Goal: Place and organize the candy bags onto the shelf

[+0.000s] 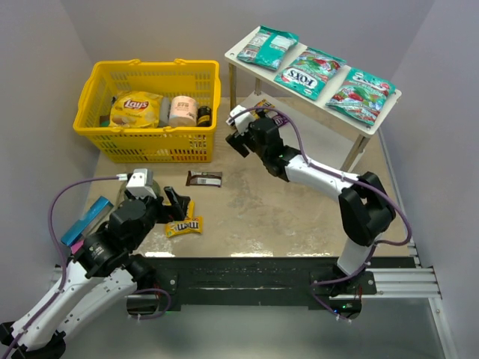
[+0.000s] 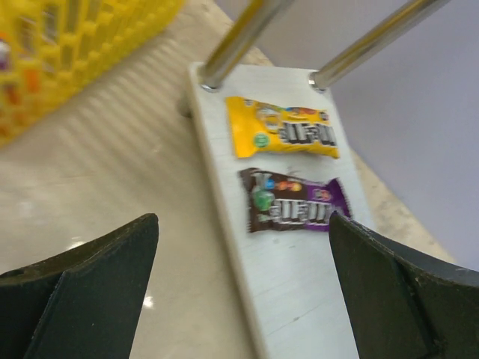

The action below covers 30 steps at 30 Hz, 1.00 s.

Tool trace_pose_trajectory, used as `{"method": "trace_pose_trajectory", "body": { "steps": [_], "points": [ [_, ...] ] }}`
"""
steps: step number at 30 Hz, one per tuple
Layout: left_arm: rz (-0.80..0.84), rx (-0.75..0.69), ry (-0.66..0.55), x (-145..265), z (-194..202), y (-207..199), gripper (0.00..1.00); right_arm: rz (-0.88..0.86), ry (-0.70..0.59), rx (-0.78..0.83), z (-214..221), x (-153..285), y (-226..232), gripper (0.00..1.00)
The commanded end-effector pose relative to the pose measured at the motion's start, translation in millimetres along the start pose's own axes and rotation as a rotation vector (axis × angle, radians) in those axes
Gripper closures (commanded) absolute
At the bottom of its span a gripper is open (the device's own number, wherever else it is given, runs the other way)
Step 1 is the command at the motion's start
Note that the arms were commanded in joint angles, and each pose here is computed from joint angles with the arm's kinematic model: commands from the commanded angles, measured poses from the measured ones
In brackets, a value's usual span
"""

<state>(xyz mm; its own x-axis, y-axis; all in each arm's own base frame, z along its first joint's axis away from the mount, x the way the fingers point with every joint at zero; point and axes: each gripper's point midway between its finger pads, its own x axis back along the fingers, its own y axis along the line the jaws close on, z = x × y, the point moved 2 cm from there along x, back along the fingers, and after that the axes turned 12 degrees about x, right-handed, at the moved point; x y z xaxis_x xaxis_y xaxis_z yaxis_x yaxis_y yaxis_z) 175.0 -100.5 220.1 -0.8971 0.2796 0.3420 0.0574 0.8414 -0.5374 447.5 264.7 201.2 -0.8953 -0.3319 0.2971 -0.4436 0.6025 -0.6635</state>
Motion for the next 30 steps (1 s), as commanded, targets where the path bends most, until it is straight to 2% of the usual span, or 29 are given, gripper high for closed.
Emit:
{"method": "trace_pose_trajectory", "body": {
  "steps": [1,3,7,8,9,10,13,21,30],
  "points": [
    [0.01,0.019,-0.027,0.8,-7.2,-4.8,0.01,-0.142,-0.042,-0.324,-36.8,38.6,18.6,0.01],
    [-0.001,0.02,-0.035,1.4,-10.1,-4.1,0.0,-0.238,-0.05,-0.442,-36.8,47.9,40.8,0.01],
    [-0.01,0.022,-0.04,-1.0,-11.0,-4.1,0.0,-0.205,0.049,-0.763,-22.6,49.8,57.9,0.04],
    [-0.002,0.028,-0.049,-2.2,-12.6,-6.3,0.0,-0.205,0.056,-0.798,-18.2,47.2,63.7,0.07],
    [-0.008,0.027,-0.042,-5.7,-10.2,-6.0,0.0,-0.212,0.087,-0.894,-12.8,45.5,75.4,0.17],
    [-0.007,0.028,-0.041,-7.3,-9.8,-7.1,0.0,-0.226,0.128,-0.941,-4.2,38.1,90.6,0.21],
    [-0.007,0.033,-0.028,-14.2,-7.0,-10.7,0.0,-0.271,0.165,-1.09,-5.5,28.1,115.4,0.3],
    [0.001,0.036,-0.023,-17.3,-4.1,-11.8,0.0,-0.309,0.283,-1.255,1.6,8.5,174.0,0.31],
    [0.01,0.034,-0.011,-17.4,0.0,-11.6,0.01,-0.37,0.341,-1.296,12.8,-4.1,203.8,0.37]
  ]
}}
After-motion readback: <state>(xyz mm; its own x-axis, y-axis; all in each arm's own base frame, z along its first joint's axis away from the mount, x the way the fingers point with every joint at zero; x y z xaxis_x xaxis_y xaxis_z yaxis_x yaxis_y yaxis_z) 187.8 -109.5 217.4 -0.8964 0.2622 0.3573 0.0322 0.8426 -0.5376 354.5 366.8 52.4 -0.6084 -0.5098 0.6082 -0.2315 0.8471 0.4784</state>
